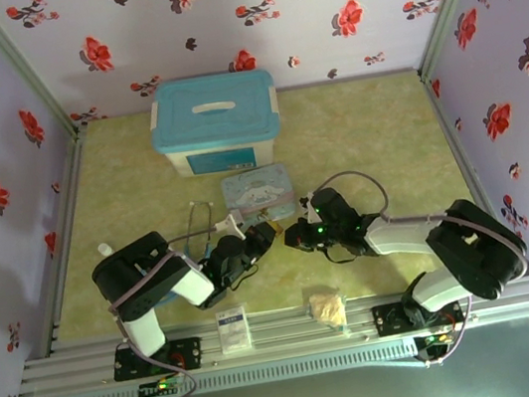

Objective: Unlock a padlock with a key

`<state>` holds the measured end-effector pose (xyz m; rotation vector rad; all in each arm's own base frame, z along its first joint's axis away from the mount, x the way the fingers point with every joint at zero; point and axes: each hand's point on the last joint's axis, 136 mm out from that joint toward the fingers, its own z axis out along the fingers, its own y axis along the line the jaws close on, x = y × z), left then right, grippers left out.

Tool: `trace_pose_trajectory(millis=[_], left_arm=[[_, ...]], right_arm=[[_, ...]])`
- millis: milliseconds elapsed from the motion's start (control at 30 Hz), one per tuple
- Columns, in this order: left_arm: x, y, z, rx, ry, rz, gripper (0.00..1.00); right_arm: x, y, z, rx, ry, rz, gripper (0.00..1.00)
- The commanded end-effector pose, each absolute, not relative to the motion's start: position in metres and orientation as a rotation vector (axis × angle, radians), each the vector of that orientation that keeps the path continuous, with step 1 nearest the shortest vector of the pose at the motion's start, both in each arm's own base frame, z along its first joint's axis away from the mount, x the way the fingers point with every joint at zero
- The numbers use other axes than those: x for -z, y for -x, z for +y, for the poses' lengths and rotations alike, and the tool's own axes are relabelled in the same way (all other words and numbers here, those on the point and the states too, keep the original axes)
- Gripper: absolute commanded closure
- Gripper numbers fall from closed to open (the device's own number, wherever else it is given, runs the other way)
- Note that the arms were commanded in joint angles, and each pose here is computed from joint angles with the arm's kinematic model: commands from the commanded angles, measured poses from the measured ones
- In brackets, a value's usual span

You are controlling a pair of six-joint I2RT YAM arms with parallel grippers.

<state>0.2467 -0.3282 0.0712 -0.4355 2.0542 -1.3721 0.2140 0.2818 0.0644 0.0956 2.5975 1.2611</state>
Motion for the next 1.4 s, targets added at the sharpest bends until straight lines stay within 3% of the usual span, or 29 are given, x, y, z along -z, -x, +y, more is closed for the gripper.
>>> trace_pose_trajectory(millis=[0,133,333,467,533,600,733,867,1100,1367], left_arm=[[-0.07,-0.215,-0.353,1.49,0.309,2.132,1.0],[-0.068,-0.214,-0.355,1.493,0.308,2.141,1.0],[-0.07,-0.214,-0.354,1.502,0.309,2.133,1.0],[-0.073,-0.214,-0.352,1.504,0.308,2.125,1.0],[-0.074,-0.214,-0.351,1.501,0.313,2.122,1.0],[-0.073,-0.215,-0.349,1.49,0.325,2.122,1.0],[-0.065,-0.218,-0.339,1.437,0.357,2.139,1.0],[-0.064,-0.222,-0.332,1.418,0.381,2.143,1.0],[-0.065,-0.224,-0.331,1.421,0.397,2.136,1.0],[-0.07,-0.225,-0.331,1.437,0.407,2.126,1.0]], right_arm=[[-0.107,-0.251,0.277,-1.099,-0.023,2.357,1.0],[-0.11,-0.252,0.271,-1.053,-0.028,2.346,1.0],[-0.125,-0.247,0.296,-1.454,-0.118,2.281,1.0],[-0.126,-0.25,0.29,-1.508,-0.161,2.266,0.99],[-0.12,-0.25,0.28,-1.43,-0.168,2.316,0.93],[-0.113,-0.247,0.266,-1.268,-0.126,2.384,0.78],[-0.098,-0.234,0.226,-0.883,0.001,2.512,0.66],[-0.095,-0.225,0.218,-0.806,0.111,2.543,0.62],[-0.095,-0.208,0.245,-0.598,0.512,2.489,0.63],[-0.077,-0.199,0.27,-0.415,0.762,2.424,0.61]])
